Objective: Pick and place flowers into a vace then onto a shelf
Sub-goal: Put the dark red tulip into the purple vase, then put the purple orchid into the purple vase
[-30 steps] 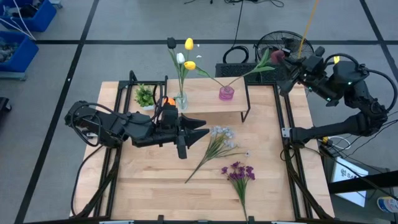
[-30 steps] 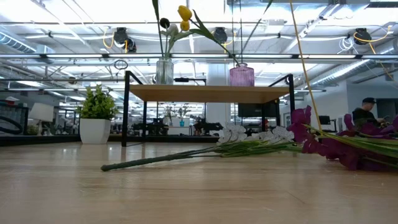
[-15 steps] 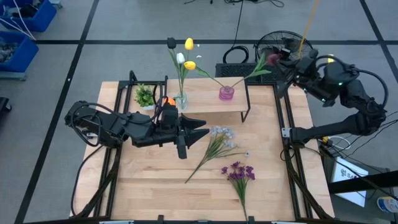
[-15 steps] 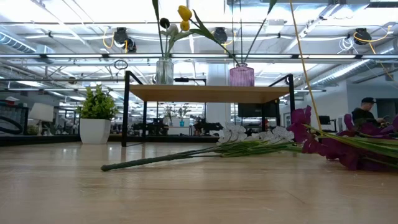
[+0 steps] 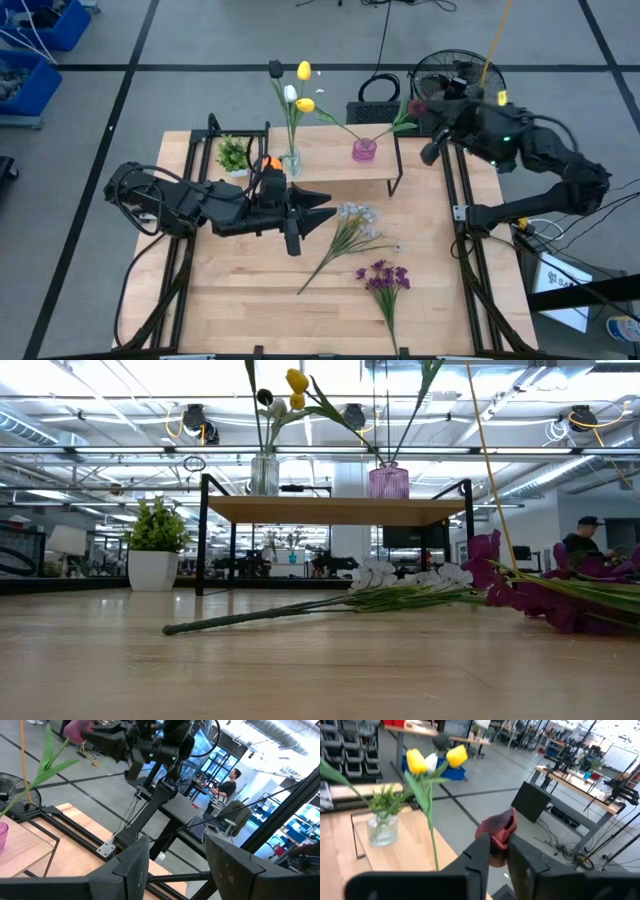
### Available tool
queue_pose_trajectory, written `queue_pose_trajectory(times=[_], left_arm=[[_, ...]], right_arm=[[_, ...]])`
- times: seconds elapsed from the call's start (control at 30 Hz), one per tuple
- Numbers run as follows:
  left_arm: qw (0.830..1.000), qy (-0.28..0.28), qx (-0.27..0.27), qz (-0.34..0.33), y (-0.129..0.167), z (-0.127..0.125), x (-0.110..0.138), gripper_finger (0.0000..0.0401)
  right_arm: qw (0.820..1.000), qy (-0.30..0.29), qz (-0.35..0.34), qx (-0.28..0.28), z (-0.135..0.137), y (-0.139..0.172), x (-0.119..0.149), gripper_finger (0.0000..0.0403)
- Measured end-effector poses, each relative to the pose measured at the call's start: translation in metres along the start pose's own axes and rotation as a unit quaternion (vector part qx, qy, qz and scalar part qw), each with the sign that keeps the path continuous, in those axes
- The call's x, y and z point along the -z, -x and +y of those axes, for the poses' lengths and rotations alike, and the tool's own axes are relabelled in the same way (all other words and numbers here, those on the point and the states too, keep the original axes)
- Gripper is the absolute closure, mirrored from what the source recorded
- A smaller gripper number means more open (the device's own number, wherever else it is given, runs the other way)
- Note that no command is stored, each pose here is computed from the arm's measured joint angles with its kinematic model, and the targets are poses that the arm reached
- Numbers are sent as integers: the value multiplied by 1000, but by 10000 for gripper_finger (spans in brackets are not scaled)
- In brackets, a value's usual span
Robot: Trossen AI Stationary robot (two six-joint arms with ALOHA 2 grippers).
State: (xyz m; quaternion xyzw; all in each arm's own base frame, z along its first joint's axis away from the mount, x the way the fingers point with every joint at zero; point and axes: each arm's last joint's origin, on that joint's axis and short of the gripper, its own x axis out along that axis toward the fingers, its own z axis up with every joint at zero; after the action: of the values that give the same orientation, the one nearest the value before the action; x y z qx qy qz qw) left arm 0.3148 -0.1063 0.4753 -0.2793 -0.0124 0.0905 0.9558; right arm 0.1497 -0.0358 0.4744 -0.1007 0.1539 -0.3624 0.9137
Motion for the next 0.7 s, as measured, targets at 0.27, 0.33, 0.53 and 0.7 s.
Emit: queue_pose_trajectory(times=[0.27, 0.33, 0.53, 0.7], left_arm=[[1000, -3, -3, 5, 0, 1, 1, 203], [1000, -3, -3, 5, 0, 1, 1, 203], [1000, -4, -3, 6, 0, 1, 1, 203], [1000, -7, -3, 9, 0, 1, 2, 203]], right_arm=[[1000, 14, -7, 1, 21, -25, 10, 287], [1000, 20, -9, 1, 22, -27, 11, 272], [1000, 17, -16, 3, 19, -23, 10, 230], [999, 3, -39, -4, 10, -5, 9, 210]])
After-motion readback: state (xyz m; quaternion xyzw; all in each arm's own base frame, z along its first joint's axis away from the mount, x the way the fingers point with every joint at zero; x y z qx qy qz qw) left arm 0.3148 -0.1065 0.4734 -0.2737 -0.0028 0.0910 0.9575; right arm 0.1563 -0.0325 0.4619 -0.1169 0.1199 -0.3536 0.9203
